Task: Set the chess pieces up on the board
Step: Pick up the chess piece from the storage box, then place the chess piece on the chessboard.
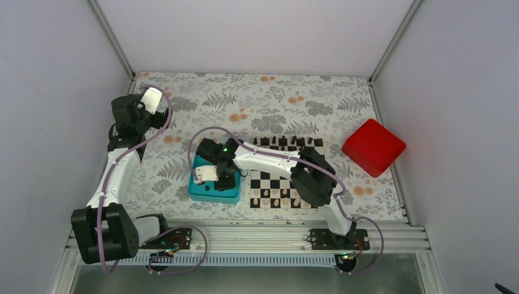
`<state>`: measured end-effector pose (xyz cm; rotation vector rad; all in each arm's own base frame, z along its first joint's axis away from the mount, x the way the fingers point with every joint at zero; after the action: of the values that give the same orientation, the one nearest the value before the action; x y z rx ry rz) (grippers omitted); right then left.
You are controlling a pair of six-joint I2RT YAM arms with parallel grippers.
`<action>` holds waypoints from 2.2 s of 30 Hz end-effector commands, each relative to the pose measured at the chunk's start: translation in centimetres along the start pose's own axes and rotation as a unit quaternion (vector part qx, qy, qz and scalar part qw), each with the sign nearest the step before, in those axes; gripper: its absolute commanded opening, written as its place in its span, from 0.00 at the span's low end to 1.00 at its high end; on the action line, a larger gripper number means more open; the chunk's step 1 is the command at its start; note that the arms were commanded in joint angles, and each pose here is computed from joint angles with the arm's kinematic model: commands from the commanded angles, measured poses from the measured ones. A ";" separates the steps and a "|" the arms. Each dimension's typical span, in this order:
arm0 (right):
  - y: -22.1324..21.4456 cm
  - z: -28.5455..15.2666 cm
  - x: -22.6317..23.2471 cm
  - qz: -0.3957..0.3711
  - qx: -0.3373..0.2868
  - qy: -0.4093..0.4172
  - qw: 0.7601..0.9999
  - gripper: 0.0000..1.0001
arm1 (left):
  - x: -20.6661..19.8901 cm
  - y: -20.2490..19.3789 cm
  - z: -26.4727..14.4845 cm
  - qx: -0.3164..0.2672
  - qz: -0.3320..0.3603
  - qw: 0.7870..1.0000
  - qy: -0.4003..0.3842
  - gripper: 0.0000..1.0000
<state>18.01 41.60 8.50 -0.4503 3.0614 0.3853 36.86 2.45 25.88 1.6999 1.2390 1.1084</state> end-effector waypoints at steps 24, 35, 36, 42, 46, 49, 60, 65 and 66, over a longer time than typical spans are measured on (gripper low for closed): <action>1.7 -0.1 -0.9 -0.007 -0.028 -0.016 0.999 0.04 | 0.1 1.2 -0.8 -0.022 0.001 1.000 -0.005 1.00; -4.3 -10.0 -6.2 0.079 -0.032 -0.121 0.989 0.04 | 0.3 1.0 -0.7 -0.018 0.000 1.000 0.001 1.00; -5.7 -10.8 -6.7 0.094 -0.031 -0.128 0.987 0.04 | 0.3 1.0 -0.7 -0.017 0.000 1.000 0.001 1.00; -15.2 -14.5 -7.8 0.194 -0.014 -0.161 0.968 0.04 | 0.4 1.1 -0.7 -0.017 0.000 1.000 0.003 1.00; -21.2 -15.5 -6.6 0.248 0.003 -0.171 0.954 0.04 | 0.4 1.0 -0.5 -0.015 -0.001 1.000 0.000 1.00; -25.0 -15.2 -5.4 0.280 0.019 -0.167 0.945 0.05 | 0.4 1.0 -0.5 -0.014 -0.001 1.000 0.000 1.00; -34.1 -12.1 -4.0 0.356 0.056 -0.147 0.921 0.06 | 0.3 1.1 -0.5 -0.013 -0.002 1.000 -0.002 1.00; -35.1 -10.9 -4.9 0.365 0.049 -0.139 0.919 0.07 | 0.4 1.1 -0.5 -0.013 -0.002 1.000 -0.001 1.00; -35.2 -10.6 -5.0 0.365 0.048 -0.136 0.920 0.07 | 0.4 1.1 -0.6 -0.013 -0.002 1.000 -0.001 1.00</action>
<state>32.07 7.46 11.71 0.7468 2.8162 0.2238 36.56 2.56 26.25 1.6932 1.2352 1.1132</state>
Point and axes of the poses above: each gripper's point midway between its finger pads, its own z axis out along the fingers, its own x axis along the line the jaws close on, y = z × x, the point moved 3 cm from there along -z, back along the fingers, and after that the axes turned 7 degrees about -z, right-handed, at the moved point
